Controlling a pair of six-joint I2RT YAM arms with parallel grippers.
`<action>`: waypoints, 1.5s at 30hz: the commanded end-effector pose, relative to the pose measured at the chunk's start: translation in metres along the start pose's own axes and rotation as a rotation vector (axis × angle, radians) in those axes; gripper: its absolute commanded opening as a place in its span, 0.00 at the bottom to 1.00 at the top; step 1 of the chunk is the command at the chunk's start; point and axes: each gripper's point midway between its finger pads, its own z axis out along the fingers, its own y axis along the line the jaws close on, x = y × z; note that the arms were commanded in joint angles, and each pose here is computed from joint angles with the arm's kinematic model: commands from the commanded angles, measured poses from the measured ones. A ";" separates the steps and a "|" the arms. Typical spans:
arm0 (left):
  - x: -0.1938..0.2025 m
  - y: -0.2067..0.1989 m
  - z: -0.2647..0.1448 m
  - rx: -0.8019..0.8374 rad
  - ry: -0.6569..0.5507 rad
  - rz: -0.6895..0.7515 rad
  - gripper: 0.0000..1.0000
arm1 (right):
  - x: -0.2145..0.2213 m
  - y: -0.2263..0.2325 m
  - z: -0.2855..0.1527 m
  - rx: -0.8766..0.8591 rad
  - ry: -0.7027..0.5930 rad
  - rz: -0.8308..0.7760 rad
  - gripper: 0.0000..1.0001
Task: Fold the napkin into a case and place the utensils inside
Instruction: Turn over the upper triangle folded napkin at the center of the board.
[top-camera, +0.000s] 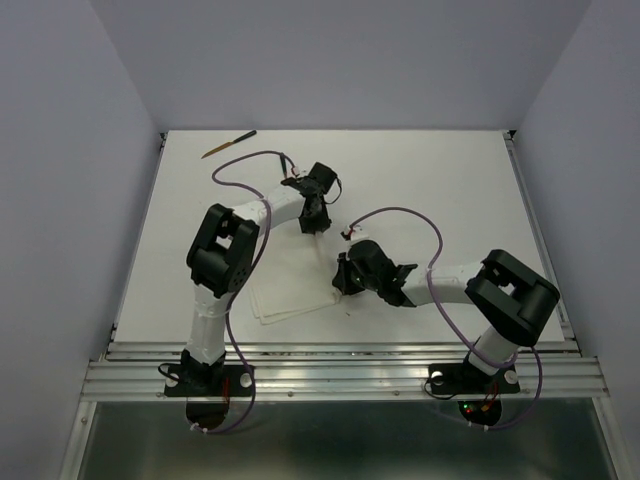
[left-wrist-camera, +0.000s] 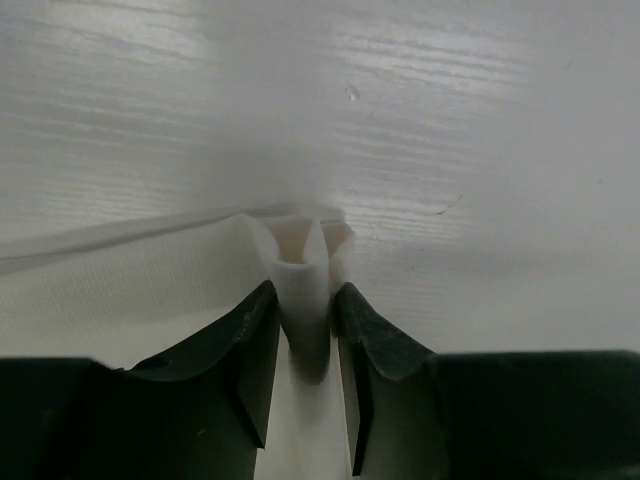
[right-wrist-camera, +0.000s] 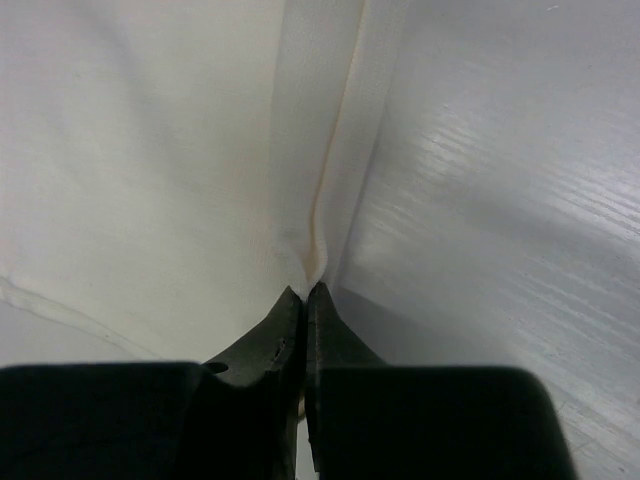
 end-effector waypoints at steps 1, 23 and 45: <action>-0.052 -0.015 -0.021 0.054 -0.164 -0.011 0.42 | 0.026 -0.002 -0.009 -0.006 0.088 -0.022 0.01; -0.084 -0.025 -0.101 0.184 -0.299 -0.011 0.89 | -0.002 -0.019 -0.038 0.119 -0.010 -0.009 0.75; -0.048 0.050 -0.091 0.128 -0.234 -0.108 0.33 | -0.020 0.034 -0.055 -0.127 0.079 -0.049 0.01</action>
